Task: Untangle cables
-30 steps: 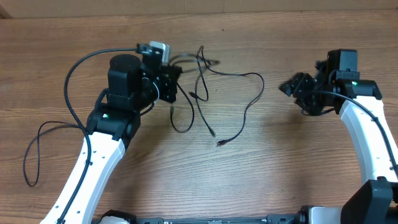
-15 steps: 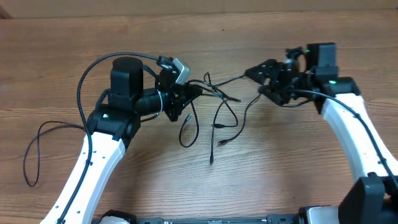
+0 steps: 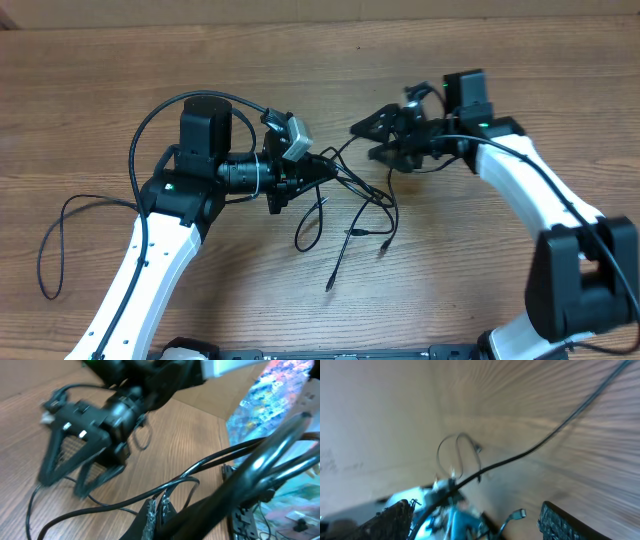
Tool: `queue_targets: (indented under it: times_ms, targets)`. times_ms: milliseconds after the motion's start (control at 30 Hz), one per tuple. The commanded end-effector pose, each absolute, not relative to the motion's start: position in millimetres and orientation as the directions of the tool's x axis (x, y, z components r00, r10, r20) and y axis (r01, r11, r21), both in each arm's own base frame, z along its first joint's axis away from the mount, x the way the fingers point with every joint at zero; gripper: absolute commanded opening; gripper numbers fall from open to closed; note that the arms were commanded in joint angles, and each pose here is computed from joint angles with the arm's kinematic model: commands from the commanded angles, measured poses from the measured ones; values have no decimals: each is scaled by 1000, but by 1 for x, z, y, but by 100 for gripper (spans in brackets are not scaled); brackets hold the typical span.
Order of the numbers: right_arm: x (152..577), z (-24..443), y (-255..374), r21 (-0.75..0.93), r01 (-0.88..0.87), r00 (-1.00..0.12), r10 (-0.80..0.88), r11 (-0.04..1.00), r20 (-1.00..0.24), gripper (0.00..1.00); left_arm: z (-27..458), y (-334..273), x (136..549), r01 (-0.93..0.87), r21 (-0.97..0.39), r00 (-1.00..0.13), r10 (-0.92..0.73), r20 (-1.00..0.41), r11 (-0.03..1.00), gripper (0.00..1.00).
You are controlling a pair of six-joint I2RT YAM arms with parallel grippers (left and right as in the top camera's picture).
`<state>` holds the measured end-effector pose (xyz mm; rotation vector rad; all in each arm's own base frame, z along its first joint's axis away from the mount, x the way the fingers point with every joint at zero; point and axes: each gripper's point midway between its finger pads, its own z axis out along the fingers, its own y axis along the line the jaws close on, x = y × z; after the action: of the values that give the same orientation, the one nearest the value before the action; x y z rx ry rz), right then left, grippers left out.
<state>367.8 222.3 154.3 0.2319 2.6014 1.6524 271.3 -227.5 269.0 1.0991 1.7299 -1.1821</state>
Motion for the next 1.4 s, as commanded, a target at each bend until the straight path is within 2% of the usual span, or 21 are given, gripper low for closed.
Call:
queue_targets:
  times_ms: [0, 200, 467, 600, 700, 767, 833, 933, 1033, 1100, 1167, 1267, 1367]
  targets:
    - [350, 158, 247, 936, 107, -994, 41, 336, 99, 79, 282, -229, 260, 954, -263, -291, 219, -931, 146, 4]
    - [333, 163, 267, 943, 132, -988, -32, 304, 148, 79, 276, -227, 258, 954, -260, -290, 237, -927, 150, 4]
    - [324, 164, 285, 919, 234, -966, -27, 316, 256, 56, 271, -226, 255, 955, -259, -289, 256, -922, 146, 4]
    - [318, 161, 294, 899, 277, -954, -16, 339, 300, 25, 264, -223, 260, 949, -251, -298, 280, -913, 190, 4]
    - [321, 159, 295, 897, 271, -957, 0, 348, 289, 4, 257, -220, 265, 940, -246, -311, 303, -901, 234, 4]
    - [331, 152, 291, 890, 258, -965, 56, 376, 256, 4, 253, -218, 267, 934, -248, -324, 316, -892, 258, 4]
    - [356, 133, 276, 857, 238, -968, 186, 458, 169, 4, 248, -216, 268, 926, -255, -341, 329, -881, 277, 4]
    - [399, 105, 228, 762, 290, -909, 415, 579, 30, 4, 238, -212, 265, 906, -288, -391, 354, -849, 310, 4]
    - [427, 92, 175, 694, 379, -824, 564, 612, -48, 4, 226, -201, 271, 880, -278, -428, 388, -816, 386, 4]
    - [433, 85, 142, 655, 448, -774, 631, 609, -57, 4, 221, -188, 284, 843, -254, -459, 390, -798, 473, 4]
    - [432, 76, 110, 613, 520, -732, 681, 596, -41, 4, 220, -169, 307, 759, -250, -522, 334, -785, 601, 4]
    - [422, 64, 67, 536, 578, -706, 706, 615, -50, 4, 231, -124, 354, 513, -278, -608, 115, -786, 812, 4]
    - [407, 51, 25, 419, 654, -666, 742, 630, -77, 4, 253, -81, 389, 296, -335, -570, -116, -813, 895, 4]
